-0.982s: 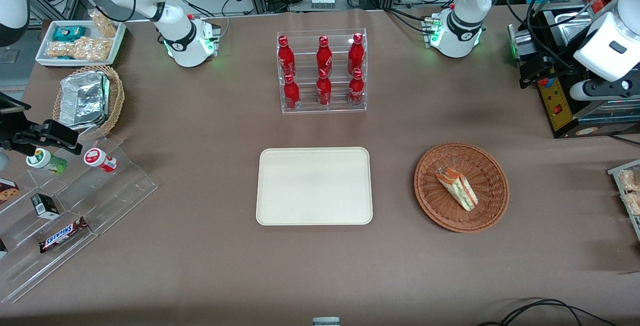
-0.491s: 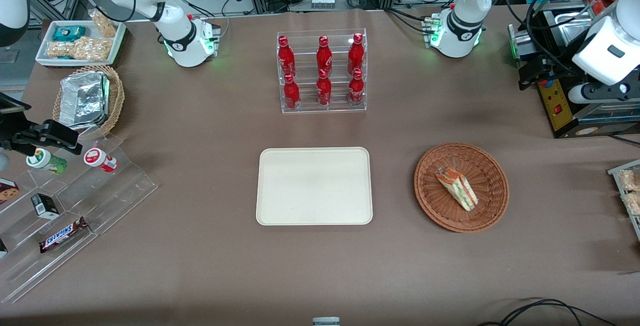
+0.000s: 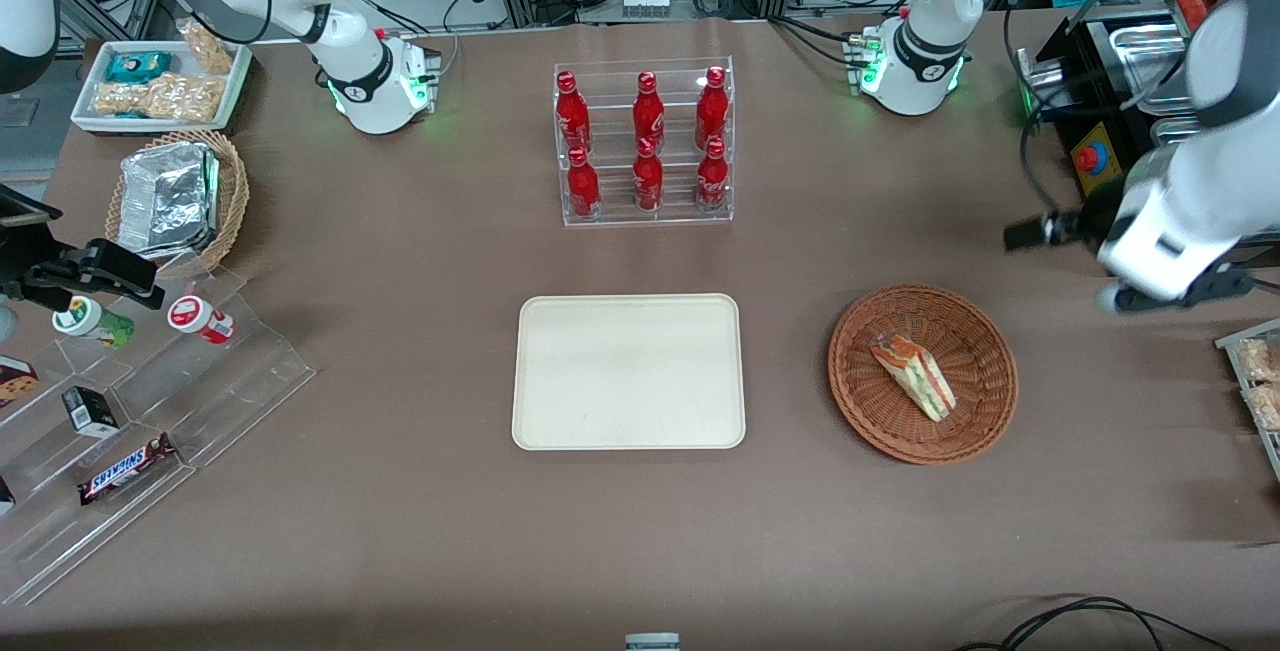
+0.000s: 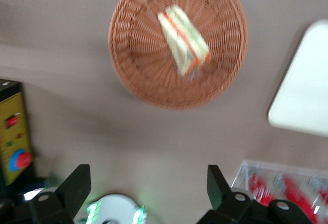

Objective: Place sandwich from basket to tray
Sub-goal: 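Move the left gripper over the sandwich in the wicker basket, then lower the left gripper and close it on the wrapped sandwich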

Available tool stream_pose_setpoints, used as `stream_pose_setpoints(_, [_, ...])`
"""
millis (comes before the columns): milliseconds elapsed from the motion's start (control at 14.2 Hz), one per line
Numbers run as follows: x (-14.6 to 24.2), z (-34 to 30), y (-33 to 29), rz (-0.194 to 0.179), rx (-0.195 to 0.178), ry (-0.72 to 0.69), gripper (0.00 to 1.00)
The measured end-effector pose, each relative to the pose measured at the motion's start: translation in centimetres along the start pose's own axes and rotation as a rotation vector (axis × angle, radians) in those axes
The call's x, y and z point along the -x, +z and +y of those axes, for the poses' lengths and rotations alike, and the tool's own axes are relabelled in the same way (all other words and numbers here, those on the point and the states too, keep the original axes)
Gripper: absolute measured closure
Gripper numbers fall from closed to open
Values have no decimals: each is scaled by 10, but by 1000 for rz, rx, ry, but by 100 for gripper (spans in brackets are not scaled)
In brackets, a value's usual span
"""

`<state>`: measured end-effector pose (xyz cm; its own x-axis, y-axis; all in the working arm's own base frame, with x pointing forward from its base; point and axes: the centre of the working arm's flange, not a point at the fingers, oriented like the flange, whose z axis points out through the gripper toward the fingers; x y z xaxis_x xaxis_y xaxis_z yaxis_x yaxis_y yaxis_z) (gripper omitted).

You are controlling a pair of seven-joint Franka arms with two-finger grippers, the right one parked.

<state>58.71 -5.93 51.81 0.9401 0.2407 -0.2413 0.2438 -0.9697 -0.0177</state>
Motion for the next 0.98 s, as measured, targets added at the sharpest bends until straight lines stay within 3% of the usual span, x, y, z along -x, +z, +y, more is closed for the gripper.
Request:
stream_pose_setpoints(421, [-40, 36, 117, 150, 61, -235, 0])
stream_pose_setpoints(702, [-71, 39, 169, 178, 130, -415, 0])
stream_pose_setpoints(982, [-86, 42, 202, 186, 169, -489, 0])
